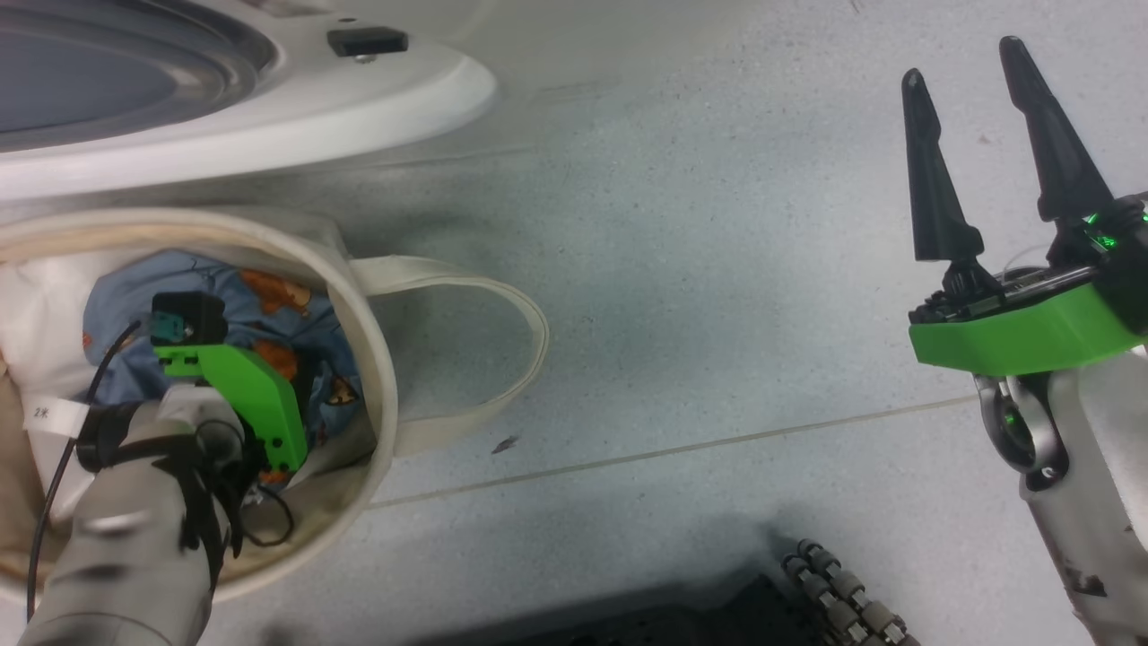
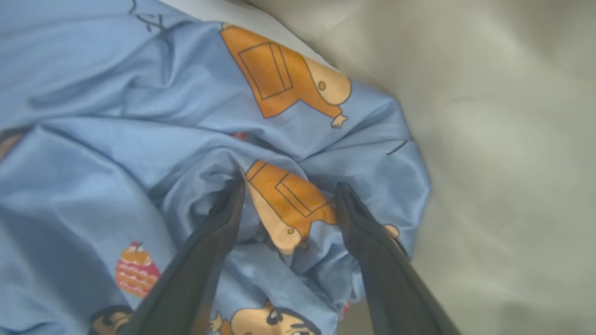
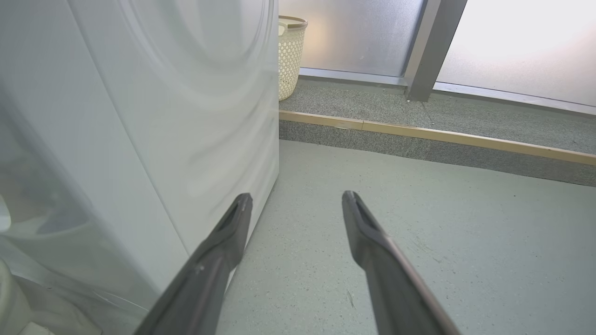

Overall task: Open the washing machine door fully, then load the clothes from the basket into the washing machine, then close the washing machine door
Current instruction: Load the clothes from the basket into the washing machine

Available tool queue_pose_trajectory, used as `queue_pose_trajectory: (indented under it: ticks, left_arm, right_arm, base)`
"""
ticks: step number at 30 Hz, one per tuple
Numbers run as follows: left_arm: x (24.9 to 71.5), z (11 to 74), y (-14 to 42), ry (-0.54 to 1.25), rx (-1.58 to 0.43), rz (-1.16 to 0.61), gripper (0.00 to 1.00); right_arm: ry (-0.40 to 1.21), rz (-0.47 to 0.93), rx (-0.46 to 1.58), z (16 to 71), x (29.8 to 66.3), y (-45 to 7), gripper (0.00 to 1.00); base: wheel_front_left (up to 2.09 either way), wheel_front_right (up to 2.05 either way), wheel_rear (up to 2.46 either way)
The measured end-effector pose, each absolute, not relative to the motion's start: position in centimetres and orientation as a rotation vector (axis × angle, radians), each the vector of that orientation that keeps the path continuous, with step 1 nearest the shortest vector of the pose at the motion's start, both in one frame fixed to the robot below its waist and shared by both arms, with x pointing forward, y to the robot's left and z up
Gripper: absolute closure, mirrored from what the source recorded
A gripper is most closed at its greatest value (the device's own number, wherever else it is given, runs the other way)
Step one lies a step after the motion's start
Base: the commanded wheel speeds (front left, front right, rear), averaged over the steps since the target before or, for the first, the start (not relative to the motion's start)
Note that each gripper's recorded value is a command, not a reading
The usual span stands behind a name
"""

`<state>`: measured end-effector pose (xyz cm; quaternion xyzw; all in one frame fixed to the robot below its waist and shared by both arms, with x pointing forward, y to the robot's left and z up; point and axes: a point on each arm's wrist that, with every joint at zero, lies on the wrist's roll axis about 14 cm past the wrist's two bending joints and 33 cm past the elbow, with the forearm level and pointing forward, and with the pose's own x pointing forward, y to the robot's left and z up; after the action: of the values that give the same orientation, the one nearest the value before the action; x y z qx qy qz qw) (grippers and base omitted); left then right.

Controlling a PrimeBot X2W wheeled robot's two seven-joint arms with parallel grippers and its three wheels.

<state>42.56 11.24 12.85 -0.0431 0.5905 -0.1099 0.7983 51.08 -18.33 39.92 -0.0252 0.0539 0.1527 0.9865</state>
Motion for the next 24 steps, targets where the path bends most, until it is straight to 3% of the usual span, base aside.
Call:
queue_pose_trajectory:
  ticks: [10,11,12,24]
  left_arm:
    - [42.4,12.7,10.9,1.29,-0.077,-0.247,0.02]
    - [42.5,12.8,10.8,1.28,-0.079,-0.247,0.86]
    - [42.6,12.9,10.8,1.273,-0.079,-0.248,1.0]
    - [45.1,16.3,10.3,1.109,-0.141,-0.238,1.0]
  right_arm:
    - [0.102,0.295,-0.067,40.3,51.0,-18.8,0.0]
    - [0.102,0.295,-0.067,40.3,51.0,-18.9,0.0]
    - [0.1,0.295,-0.066,40.4,51.0,-18.8,0.0]
    - [0.056,0.297,-0.043,42.7,50.8,-18.3,0.0]
  base:
    - [0.0,0.0,0.0]
    - [0.0,0.0,0.0]
    - [0.0,0.0,0.0]
    - [0.0,0.0,0.0]
